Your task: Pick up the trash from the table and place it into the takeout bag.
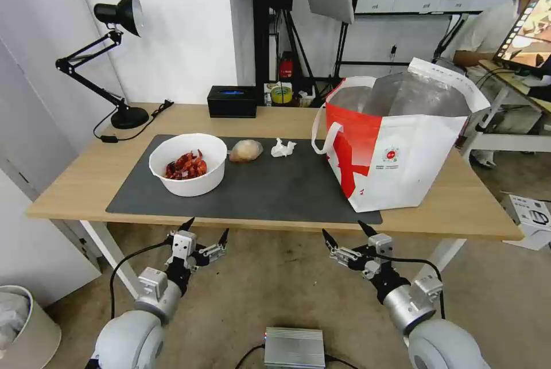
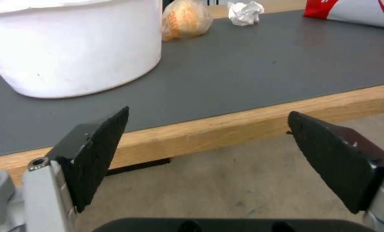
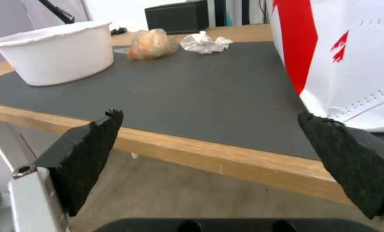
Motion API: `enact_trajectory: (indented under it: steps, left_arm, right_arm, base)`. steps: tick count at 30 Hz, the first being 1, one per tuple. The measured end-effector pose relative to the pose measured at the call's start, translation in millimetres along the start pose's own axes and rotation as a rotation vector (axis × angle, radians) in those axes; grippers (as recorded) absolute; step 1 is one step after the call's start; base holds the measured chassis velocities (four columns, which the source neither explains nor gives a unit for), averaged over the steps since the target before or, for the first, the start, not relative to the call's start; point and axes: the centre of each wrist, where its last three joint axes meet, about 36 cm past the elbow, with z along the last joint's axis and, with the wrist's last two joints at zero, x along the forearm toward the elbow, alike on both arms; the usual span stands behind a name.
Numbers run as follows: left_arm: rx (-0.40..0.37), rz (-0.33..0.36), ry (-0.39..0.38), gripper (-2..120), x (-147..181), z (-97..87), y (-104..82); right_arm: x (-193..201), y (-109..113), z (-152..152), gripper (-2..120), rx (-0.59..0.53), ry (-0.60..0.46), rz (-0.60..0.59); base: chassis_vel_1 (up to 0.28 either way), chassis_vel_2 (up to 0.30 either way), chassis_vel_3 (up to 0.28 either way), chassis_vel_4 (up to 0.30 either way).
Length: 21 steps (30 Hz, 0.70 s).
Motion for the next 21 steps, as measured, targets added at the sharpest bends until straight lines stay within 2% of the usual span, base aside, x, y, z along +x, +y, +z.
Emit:
enact_trajectory:
  steps: [15, 21]
  left_arm:
    - [-0.009, -0.007, -0.004, 100, 1.5, -2.5, 3.2]
    - [-0.013, -0.015, -0.011, 100, 3.0, -5.0, 5.3]
  right_arm:
    - [-14.3, 5.1, -2.2, 100, -0.010, -0.011, -0.016]
    - [-30.0, 13.4, -15.3, 100, -0.102, -0.003, -0.028]
  base:
    - [0.000, 0.000, 0.000, 0.000]
    - [0.000, 0.000, 0.000, 0.000]
